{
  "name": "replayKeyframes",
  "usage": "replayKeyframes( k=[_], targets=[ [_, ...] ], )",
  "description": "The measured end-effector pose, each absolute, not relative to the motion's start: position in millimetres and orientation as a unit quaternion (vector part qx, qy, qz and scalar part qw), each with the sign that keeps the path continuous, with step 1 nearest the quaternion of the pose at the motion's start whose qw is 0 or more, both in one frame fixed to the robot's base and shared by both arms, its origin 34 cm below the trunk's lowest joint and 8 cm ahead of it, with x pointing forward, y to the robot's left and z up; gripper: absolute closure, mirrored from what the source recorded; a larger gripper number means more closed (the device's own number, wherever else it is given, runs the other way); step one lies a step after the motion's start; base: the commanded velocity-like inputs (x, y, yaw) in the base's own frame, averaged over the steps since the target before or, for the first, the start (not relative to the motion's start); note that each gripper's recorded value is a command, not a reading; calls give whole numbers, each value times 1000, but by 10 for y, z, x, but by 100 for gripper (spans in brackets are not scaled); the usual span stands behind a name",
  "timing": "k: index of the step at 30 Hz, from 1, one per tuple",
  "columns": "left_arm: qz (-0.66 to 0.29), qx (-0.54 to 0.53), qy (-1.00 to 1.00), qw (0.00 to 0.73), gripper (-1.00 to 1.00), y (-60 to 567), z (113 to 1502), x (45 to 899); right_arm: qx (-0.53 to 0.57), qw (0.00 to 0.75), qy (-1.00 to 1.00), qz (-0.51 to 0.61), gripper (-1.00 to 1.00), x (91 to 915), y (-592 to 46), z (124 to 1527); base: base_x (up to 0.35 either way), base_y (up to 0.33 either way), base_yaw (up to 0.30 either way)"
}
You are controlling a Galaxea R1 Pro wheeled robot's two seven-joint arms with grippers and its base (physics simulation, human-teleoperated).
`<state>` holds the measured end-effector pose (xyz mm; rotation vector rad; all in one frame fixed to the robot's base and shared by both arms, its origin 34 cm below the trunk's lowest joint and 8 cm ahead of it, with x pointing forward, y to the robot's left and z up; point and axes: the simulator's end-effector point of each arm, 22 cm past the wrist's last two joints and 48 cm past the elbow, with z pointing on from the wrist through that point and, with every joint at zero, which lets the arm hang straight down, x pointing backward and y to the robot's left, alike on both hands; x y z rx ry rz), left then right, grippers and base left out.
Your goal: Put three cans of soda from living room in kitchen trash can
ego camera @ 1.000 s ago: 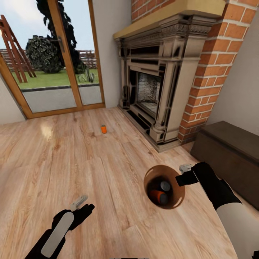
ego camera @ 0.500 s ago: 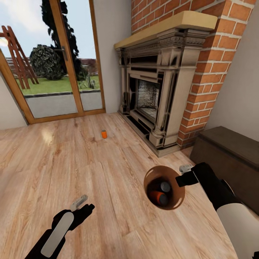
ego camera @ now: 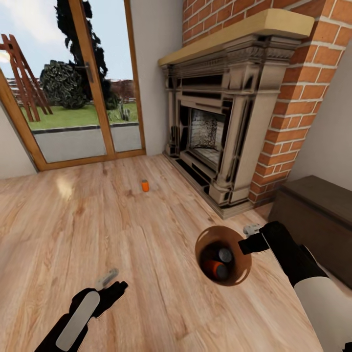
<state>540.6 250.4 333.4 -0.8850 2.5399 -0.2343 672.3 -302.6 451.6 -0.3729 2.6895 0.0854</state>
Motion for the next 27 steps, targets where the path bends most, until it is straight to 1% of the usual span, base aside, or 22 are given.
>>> replayKeyframes(
  k=[13,15,17,19,22,24,27],
  targets=[
    [-81,-321,920,210,-100,2504,3264,5353,-128,206,969,35,100,6715,-3060,4497,286,234,0],
    [-81,-322,920,210,-100,2504,3261,5351,-122,186,974,42,100,6634,-3068,4358,286,234,0],
    [-81,-322,920,209,-100,2503,3257,5348,-98,128,985,54,100,6410,-3133,4018,286,233,0],
    [-81,-322,920,209,-100,2505,3256,5347,-90,93,991,40,100,6303,-3273,3855,286,231,0],
    [-80,-322,920,209,-100,2510,3253,5345,-89,91,991,32,100,6354,-3337,3887,286,226,0],
    [-80,-322,920,209,-100,2511,3255,5345,-83,114,989,51,100,6499,-3255,4040,287,225,0],
    [-80,-322,920,209,-100,2509,3253,5346,-37,100,991,85,100,6441,-3260,3976,286,221,0]
  ],
)
